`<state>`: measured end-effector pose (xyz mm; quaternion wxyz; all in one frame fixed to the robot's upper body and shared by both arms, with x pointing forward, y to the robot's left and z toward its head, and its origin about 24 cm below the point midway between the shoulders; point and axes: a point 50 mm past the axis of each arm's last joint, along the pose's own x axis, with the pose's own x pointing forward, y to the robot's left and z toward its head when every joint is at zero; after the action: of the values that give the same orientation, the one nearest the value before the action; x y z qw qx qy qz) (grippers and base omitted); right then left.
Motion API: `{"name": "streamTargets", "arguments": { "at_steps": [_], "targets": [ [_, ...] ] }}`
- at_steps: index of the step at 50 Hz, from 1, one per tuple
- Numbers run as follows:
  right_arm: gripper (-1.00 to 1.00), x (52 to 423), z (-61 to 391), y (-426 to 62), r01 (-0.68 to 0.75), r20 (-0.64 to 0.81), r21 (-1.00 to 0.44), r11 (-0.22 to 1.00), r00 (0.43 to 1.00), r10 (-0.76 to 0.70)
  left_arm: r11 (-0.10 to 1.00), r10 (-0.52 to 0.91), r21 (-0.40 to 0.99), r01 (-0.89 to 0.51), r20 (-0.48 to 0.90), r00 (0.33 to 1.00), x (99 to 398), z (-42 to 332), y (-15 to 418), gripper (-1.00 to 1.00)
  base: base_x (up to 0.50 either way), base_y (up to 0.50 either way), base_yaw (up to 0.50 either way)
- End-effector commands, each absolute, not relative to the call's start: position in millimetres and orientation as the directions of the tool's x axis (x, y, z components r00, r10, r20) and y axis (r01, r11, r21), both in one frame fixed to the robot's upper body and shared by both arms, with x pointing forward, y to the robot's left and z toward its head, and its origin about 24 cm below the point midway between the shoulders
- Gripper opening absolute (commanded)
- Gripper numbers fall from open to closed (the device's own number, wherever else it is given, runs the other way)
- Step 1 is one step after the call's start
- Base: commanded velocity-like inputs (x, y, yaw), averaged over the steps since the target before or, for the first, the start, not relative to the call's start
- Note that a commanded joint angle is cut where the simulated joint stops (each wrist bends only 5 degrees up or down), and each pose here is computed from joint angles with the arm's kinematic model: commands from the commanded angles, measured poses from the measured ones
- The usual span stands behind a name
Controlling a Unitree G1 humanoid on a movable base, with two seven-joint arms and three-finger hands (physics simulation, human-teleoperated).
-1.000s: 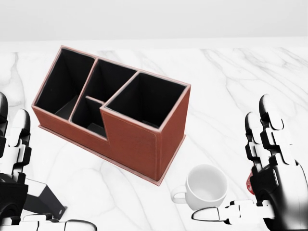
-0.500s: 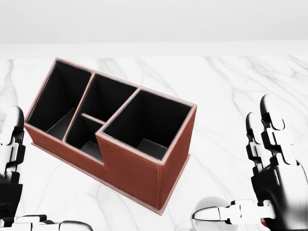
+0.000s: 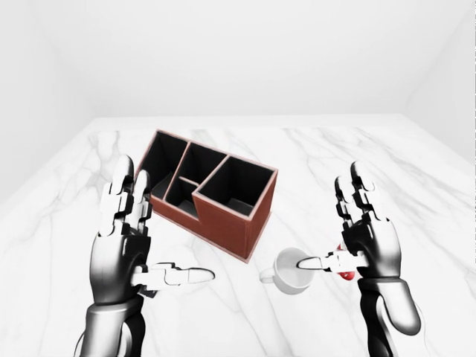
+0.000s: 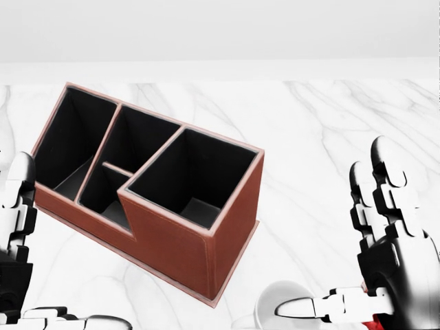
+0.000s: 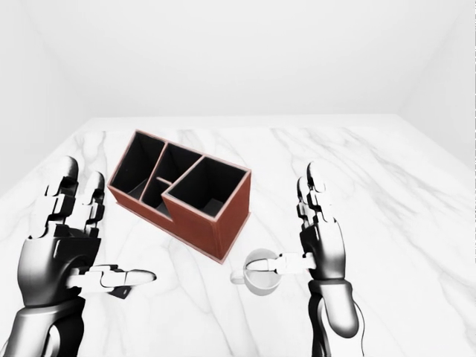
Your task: Pick up the red mug and place it to the right of the caddy.
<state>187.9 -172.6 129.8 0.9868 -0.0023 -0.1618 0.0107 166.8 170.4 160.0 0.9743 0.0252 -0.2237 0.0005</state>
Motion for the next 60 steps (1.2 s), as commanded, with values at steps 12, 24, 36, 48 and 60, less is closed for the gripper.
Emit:
{"name": "streamTargets", "arguments": {
  "at_steps": [12,24,36,48,60],
  "targets": [
    [1.0,187,130,-175,-0.01,0.322,-0.008,1.0,0.947,0.012,0.999,-0.011,0.042,-0.009,0.438,0.899,166,160,170,1.0,0.0,-0.01,0.0],
    [1.0,104,250,-241,0.134,0.699,-0.29,0.948,0.707,0.113,0.999,-0.013,0.045,-0.008,0.445,0.895,162,163,168,1.0,0.0,0.0,0.0],
    [1.0,102,255,-241,0.163,0.712,-0.338,0.927,0.689,0.138,0.999,-0.015,0.046,-0.006,0.449,0.893,162,164,167,1.0,0.0,0.0,0.0],
    [1.0,105,257,-238,0.213,0.713,-0.434,0.875,0.676,0.188,0.999,-0.013,0.045,-0.009,0.456,0.89,161,165,168,1.0,0.0,0.0,0.0],
    [1.0,110,242,-240,0.251,0.592,-0.587,0.77,0.782,0.196,0.999,-0.017,0.045,-0.003,0.439,0.898,164,161,167,1.0,0.0,0.0,0.0]
  ]
}}
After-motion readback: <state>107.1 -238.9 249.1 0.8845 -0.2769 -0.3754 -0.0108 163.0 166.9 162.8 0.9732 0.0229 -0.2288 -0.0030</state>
